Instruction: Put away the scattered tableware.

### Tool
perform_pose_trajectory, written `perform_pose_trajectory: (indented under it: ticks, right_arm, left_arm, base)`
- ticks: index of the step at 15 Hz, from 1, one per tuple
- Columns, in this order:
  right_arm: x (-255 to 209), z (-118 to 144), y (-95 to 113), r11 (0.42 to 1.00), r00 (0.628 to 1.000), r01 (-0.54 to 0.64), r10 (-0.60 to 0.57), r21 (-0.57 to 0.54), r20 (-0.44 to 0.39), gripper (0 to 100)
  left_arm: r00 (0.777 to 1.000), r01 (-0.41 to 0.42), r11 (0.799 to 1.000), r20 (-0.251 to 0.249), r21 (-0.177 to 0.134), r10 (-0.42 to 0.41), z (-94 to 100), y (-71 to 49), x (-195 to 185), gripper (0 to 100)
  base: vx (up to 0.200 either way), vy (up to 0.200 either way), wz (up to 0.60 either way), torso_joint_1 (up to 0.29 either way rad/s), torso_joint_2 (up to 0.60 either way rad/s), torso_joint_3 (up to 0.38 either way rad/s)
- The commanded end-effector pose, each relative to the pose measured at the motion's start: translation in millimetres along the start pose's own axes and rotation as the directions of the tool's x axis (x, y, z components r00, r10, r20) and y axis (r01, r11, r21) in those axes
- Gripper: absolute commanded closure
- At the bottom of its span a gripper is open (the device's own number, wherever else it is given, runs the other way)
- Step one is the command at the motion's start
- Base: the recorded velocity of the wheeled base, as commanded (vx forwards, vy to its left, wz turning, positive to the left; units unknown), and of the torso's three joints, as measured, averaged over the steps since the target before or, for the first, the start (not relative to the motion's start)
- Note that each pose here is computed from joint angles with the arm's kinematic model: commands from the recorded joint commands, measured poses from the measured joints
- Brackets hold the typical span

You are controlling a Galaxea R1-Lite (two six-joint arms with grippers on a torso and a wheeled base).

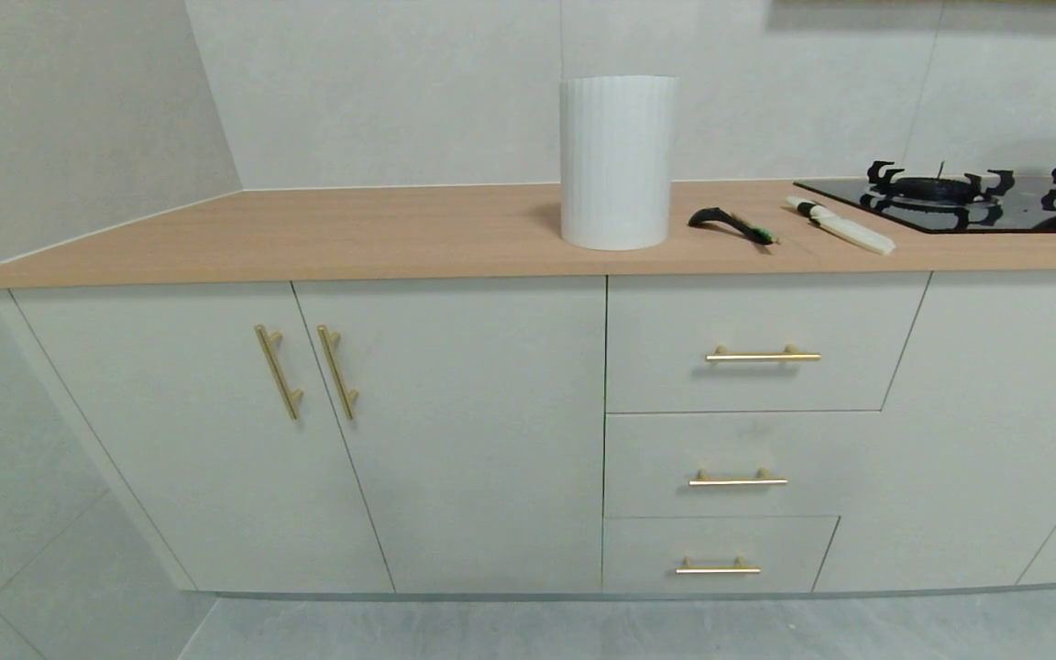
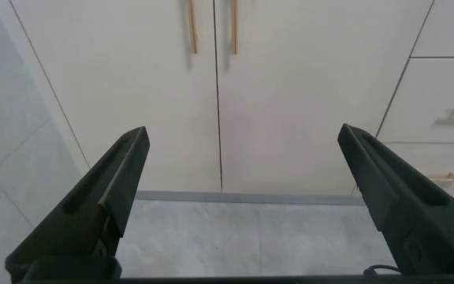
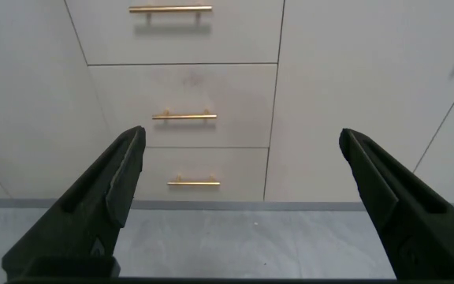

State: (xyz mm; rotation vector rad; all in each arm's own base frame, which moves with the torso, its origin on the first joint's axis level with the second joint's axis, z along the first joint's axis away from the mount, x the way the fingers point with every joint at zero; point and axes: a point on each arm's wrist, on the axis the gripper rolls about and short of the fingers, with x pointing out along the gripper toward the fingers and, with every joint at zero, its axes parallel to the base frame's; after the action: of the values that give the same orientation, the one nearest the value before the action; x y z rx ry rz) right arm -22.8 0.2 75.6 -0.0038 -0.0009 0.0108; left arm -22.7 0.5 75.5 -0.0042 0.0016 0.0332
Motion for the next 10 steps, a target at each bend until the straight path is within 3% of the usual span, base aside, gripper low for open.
perform_pose_trajectory:
  ticks: [1,5,10]
  right_arm:
    - [0.1,0.1,0.0,1.000,1.000,0.000,0.000,-0.001,-0.001,0]
    - [0.0,0.1,0.0,1.000,1.000,0.000,0.000,0.001,0.001,0]
    - [0.0,0.1,0.0,1.000,1.000,0.002,-0.002,0.001,0.001,0]
  left_arm:
    - [1.000,-0.001,1.000,-0.001,0.000,0.001,-0.1,0.0,0.0,0]
    - [1.000,0.001,1.000,-0.001,0.001,-0.001,-0.1,0.0,0.0,0]
    - [1.000,0.001,1.000,0.000,0.001,-0.001,0.0,0.0,0.0,0]
  base:
    - [0.200,0.000,0.00,0.002,0.00,0.002]
    - [0.200,0.000,0.00,0.004,0.00,0.002]
    - [0.000,0.000,0.00,0.000,0.00,0.000]
